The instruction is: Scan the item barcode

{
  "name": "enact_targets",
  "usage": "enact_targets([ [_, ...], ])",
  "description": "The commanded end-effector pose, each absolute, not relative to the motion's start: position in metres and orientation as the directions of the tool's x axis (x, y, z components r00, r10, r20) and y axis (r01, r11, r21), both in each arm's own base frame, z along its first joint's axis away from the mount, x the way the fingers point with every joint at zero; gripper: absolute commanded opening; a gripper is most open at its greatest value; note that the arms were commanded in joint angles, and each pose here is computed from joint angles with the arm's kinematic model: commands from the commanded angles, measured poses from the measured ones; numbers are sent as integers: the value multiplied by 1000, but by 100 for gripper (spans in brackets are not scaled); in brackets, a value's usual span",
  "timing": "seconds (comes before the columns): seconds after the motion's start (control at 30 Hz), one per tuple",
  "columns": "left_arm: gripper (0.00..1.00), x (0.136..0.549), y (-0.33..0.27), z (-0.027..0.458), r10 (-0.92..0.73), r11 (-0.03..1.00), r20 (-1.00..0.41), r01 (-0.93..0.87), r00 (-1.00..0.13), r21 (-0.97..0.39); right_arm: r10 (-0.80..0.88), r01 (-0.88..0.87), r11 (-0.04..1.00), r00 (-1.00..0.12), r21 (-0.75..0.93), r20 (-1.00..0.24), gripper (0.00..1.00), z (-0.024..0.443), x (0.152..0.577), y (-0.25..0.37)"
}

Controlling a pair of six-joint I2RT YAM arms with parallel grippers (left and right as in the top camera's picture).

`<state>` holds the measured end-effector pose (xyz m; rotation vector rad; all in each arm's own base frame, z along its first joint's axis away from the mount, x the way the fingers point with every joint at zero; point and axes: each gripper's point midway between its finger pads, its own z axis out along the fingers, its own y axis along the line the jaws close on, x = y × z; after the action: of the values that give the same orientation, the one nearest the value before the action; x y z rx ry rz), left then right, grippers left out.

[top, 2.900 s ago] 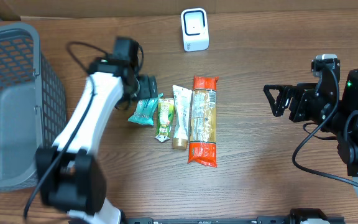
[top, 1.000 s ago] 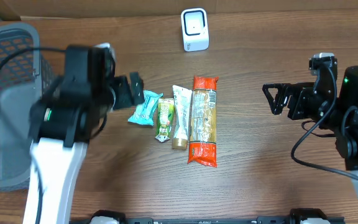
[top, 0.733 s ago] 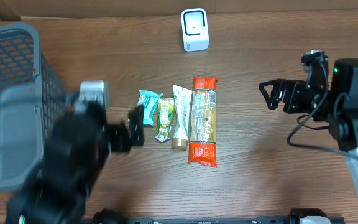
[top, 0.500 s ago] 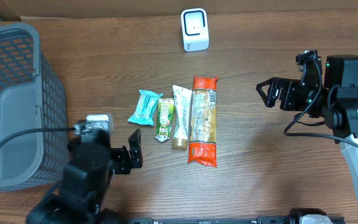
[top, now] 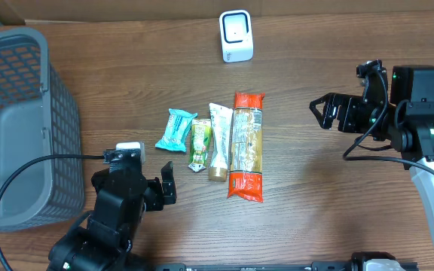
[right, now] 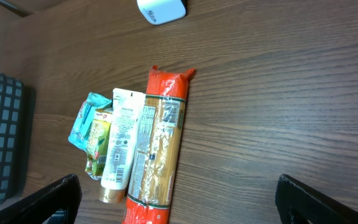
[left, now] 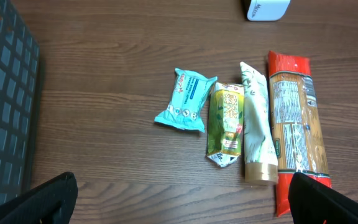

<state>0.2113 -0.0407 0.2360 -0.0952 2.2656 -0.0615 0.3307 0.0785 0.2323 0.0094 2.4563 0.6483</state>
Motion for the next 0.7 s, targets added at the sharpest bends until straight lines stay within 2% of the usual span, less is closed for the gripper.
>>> enact_targets([
  [0.0, 100, 212, -39, 233, -97, 995, -762, -63, -640, -73, 157, -154, 877, -803, 455, -575, 100, 247, 335, 78],
  [0.67, 100, 212, -39, 233, -97, 995, -762, -63, -640, -73, 157, -151, 876, -811, 459, -564, 100, 242, 338, 79],
])
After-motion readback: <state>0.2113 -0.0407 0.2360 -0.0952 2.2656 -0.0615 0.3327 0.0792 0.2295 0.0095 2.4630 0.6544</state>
